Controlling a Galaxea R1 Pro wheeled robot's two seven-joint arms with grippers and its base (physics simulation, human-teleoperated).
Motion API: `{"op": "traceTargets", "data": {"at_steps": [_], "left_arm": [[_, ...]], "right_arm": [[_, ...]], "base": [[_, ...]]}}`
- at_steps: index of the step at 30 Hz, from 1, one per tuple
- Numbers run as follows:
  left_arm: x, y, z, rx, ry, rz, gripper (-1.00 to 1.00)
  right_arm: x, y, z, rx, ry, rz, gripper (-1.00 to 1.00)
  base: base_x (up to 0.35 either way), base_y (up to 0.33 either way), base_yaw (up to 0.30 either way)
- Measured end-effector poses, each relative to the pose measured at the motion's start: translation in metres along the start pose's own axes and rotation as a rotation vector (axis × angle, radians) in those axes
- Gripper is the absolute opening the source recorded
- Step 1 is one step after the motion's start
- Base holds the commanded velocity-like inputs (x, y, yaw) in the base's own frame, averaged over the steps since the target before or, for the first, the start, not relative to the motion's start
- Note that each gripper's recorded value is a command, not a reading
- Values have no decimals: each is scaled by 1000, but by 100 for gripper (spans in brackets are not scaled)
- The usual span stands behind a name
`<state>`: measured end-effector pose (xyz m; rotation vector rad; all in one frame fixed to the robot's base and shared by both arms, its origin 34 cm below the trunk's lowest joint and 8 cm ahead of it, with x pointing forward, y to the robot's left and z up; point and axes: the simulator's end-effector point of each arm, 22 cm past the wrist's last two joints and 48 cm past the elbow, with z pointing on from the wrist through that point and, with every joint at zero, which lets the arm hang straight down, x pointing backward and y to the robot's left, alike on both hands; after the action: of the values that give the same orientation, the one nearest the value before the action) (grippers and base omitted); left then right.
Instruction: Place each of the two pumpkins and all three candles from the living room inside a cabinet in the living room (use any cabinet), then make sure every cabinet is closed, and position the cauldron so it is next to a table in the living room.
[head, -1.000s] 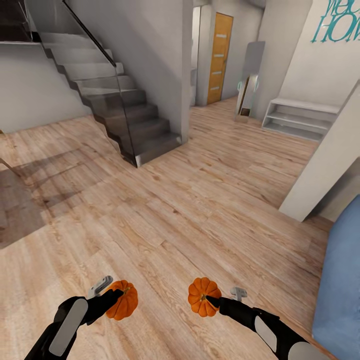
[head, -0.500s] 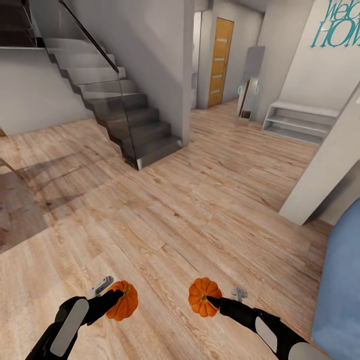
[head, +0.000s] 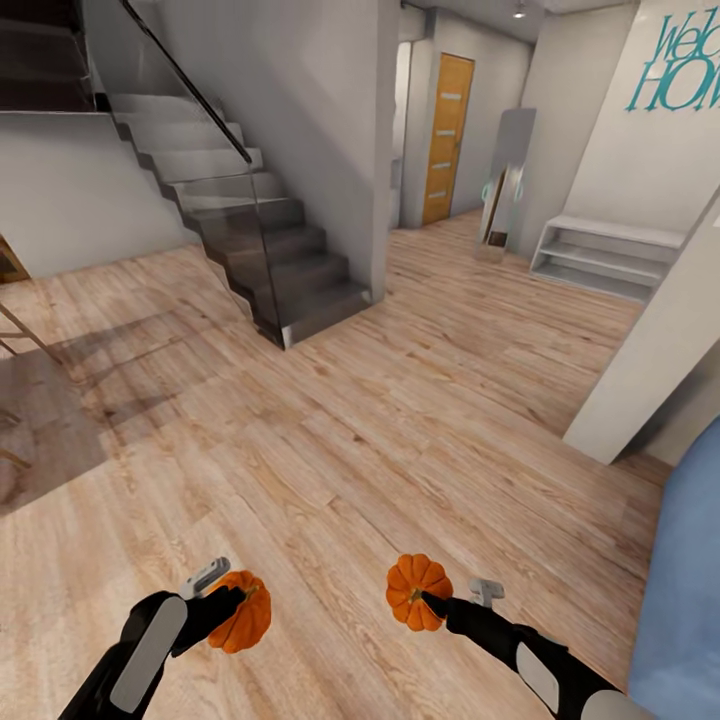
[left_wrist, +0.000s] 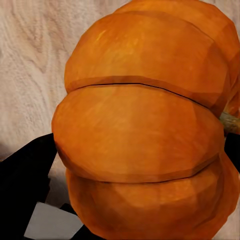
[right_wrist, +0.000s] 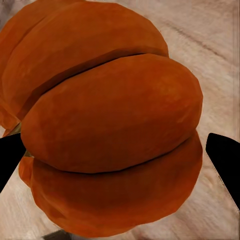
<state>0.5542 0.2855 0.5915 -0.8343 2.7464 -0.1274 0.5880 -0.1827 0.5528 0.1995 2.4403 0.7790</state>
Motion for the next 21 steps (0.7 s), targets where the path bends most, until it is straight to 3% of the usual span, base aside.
{"op": "traceTargets", "data": {"at_steps": [4,7,14,18,21], "left_arm": [[4,-6,-6,-4,7,31,-100],[4,0,-12,-58,1,64,-100],[0,0,-26,-160,-8,87,-100],[-2,-1,-33,-187,-27,126,-100],[-1,-9,-39,-179,-30,132,-100]], "right_arm": [[-9,3,-6,4,-25,-7,-100],[-11,2,-11,12,-34,-1,-100],[-26,4,-23,30,-84,44,-100],[-32,-2,-29,79,-93,44,-100],[-38,-2,-33,96,-109,35,-100]], "base": [[0,0,69],[0,0,69],[0,0,66],[0,0,19],[0,0,3]]}}
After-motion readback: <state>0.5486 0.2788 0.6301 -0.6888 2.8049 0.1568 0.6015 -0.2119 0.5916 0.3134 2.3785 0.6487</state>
